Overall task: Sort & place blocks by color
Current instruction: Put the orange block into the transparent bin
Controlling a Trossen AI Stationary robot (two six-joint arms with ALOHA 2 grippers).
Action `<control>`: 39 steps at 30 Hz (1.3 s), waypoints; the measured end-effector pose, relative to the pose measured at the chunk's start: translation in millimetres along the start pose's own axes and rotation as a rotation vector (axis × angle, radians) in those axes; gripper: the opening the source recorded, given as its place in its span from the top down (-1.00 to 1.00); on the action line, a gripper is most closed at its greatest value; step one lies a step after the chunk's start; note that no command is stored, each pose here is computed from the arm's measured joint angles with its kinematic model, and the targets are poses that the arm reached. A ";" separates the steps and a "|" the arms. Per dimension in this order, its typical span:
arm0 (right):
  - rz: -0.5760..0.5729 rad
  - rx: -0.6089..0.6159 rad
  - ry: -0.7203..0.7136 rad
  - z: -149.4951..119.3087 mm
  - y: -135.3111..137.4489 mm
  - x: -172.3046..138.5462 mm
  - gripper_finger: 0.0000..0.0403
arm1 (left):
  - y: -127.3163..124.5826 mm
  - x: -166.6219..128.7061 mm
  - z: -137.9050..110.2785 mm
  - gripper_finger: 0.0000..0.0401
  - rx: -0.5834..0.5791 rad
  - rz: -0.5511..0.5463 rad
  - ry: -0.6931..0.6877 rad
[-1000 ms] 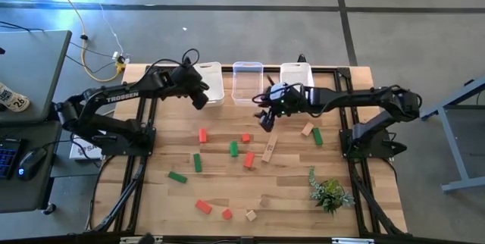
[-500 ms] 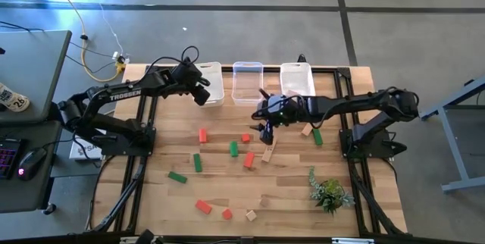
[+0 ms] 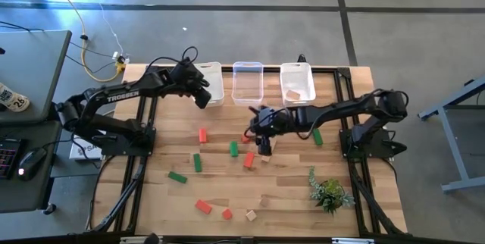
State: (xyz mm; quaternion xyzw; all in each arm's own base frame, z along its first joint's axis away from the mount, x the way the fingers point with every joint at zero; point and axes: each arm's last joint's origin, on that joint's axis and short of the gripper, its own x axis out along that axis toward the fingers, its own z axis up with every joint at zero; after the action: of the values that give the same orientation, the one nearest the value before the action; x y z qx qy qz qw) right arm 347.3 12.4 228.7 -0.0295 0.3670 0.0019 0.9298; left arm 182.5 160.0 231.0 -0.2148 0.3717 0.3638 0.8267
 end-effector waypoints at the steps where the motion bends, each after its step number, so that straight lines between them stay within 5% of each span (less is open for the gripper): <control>1: 0.003 -0.032 0.018 -2.4 1.3 3.9 -0.03 | -1.6 -2.6 0.1 0.08 0.004 -0.013 -0.008; 11: -0.037 -0.224 0.071 -16.7 3.2 41.1 -0.03 | -20.2 -25.8 -5.6 0.08 0.030 -0.094 -0.035; 39: 0.076 -0.114 0.064 -31.9 -30.7 73.2 -0.02 | -80.0 -46.8 -54.6 0.08 0.138 -0.192 0.217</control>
State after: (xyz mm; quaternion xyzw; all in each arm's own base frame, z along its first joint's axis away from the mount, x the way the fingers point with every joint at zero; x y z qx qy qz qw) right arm 379.8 -21.4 157.1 -0.0685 0.3967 0.0569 0.9136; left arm 197.0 53.7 239.4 -0.2301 0.4608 0.2311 0.8254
